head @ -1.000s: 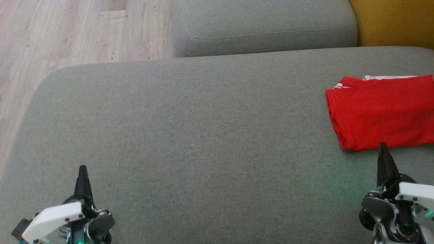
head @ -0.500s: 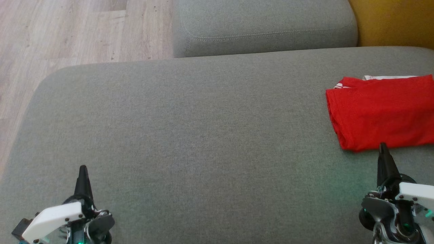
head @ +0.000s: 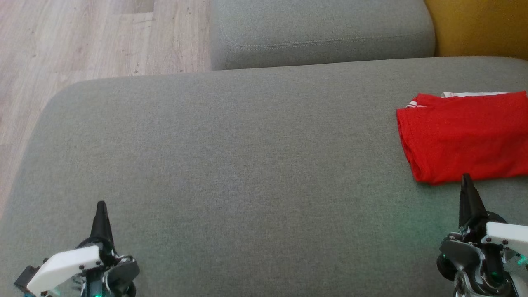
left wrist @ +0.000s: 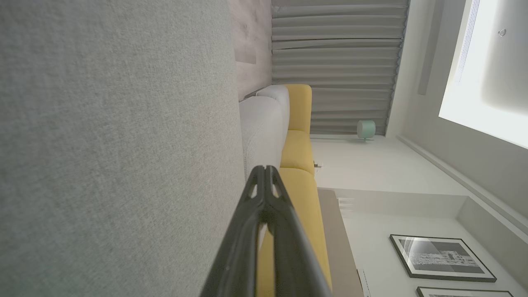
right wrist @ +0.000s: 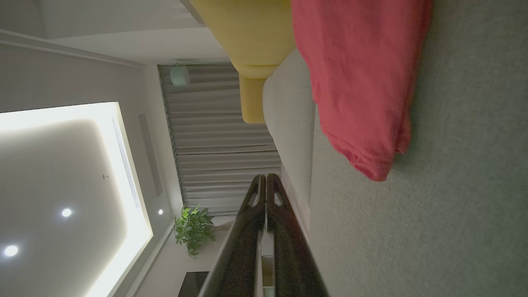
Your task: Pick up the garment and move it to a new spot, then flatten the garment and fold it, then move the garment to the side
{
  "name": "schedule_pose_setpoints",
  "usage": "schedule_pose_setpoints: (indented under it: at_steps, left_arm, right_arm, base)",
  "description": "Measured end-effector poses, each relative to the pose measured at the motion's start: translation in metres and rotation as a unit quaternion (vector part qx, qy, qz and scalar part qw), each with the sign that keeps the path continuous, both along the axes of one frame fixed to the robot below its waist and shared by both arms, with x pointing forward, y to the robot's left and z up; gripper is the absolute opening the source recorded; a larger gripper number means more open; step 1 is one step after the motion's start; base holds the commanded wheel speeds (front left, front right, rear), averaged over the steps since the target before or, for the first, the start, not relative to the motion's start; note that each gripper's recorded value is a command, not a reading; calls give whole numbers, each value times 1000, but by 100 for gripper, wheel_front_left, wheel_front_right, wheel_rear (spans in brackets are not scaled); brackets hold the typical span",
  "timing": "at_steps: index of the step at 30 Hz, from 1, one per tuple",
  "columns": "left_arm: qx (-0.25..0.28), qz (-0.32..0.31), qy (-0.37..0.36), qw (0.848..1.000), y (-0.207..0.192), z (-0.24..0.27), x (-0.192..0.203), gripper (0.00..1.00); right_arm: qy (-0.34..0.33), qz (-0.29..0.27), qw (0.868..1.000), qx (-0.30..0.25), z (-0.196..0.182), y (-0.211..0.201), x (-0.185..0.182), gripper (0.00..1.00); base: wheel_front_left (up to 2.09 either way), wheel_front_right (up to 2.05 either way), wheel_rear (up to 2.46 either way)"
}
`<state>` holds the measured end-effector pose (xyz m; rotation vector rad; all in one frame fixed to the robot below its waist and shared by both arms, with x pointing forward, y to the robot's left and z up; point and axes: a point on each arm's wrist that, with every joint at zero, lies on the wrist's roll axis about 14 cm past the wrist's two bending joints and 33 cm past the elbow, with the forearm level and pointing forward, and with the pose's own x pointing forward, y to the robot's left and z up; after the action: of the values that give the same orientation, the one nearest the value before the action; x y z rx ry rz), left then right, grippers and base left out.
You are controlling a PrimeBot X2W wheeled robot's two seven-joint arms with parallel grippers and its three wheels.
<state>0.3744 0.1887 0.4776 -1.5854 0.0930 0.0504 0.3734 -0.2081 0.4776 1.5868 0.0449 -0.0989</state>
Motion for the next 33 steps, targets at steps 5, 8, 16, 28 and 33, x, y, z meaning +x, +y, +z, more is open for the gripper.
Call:
schedule_pose_setpoints:
  at_steps: [5,8,16,28,33]
  left_arm:
    - [0,0,0,1000,0,0,0,0]
    - [0,0,0,1000,0,0,0,0]
    - [0,0,0,1000,0,0,0,0]
    - [1,0,0,1000,0,0,0,0]
    - [3,-1,0,1000,0,0,0,0]
  right_arm:
    - [0,0,1000,0,0,0,0,0]
    - [0,0,1000,0,0,0,0,0]
    - [0,1,1000,0,0,0,0,0]
    - [0,1,1000,0,0,0,0,0]
    - [0,1,1000,0,0,0,0,0]
  base:
    - [0,0,0]
    - [0,0,0]
    - [0,0,0]
    - [0,0,0]
    - [0,0,0]
